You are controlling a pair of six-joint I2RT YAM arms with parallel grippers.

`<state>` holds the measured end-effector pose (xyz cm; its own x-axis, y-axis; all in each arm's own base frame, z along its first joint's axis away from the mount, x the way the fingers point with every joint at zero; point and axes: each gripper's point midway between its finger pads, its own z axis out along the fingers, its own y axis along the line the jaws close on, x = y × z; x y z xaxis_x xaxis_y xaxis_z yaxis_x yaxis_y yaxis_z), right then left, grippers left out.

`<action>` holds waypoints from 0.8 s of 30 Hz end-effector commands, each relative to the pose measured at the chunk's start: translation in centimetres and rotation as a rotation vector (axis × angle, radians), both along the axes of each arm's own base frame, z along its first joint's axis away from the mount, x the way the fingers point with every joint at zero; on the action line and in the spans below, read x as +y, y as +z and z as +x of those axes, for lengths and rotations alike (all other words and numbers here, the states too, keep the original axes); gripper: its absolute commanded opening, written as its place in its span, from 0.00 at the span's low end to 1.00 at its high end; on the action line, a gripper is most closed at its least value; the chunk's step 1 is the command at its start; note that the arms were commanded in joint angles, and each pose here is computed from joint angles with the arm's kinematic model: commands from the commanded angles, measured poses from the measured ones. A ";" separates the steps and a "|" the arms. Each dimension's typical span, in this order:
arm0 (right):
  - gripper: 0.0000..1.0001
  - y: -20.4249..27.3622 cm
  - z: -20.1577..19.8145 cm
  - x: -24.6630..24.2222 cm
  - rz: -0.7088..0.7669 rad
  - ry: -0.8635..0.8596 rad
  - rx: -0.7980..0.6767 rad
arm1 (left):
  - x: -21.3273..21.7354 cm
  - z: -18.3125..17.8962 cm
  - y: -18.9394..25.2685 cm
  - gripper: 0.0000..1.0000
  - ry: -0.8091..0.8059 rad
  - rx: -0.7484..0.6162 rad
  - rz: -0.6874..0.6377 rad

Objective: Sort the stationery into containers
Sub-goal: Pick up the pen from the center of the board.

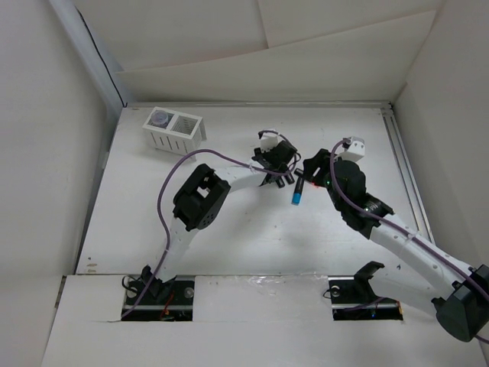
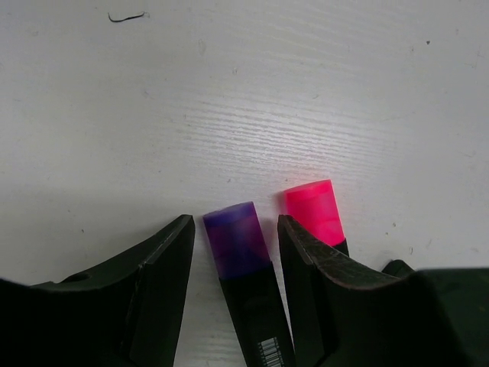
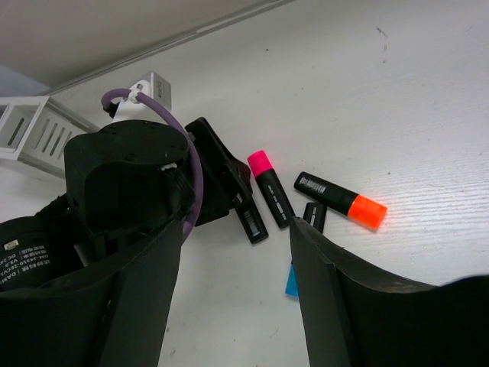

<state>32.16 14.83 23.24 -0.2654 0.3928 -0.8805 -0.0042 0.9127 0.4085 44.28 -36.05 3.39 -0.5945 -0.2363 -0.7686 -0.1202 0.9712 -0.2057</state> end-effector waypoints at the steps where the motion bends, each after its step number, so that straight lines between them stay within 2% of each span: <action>1: 0.64 1.7 0.0 -0.1 0.036 0.000 -0.043 | 0.8 -0.1 -1.3 0.45 -0.007 0.033 0.073; 5: 0.66 1.7 0.0 -0.1 0.036 0.000 -0.043 | 0.5 0.3 -1.1 0.43 -0.007 0.027 0.066; 7: 0.66 2.1 -0.2 0.0 0.044 0.008 -0.052 | 0.6 0.1 -1.2 0.38 -0.007 0.033 0.073; 11: 0.66 2.0 -0.4 -0.2 0.046 0.009 -0.055 | 0.7 0.1 -1.5 0.35 -0.007 0.033 0.073; 17: 0.69 2.7 -0.6 -0.3 0.057 0.009 -0.071 | 0.6 0.1 -1.5 0.19 -0.001 0.034 0.066; 20: 0.69 2.2 -0.7 -0.3 0.052 0.009 -0.064 | 0.9 0.0 -1.3 0.06 0.005 0.030 0.072; 21: 0.69 2.2 -0.7 -0.3 0.052 0.009 -0.064 | 1.3 -0.4 -2.2 0.04 0.004 0.041 0.084; 24: 0.69 2.5 -0.8 -0.4 0.057 0.009 -0.071 | 1.6 -0.6 -0.5 0.00 0.005 0.018 0.059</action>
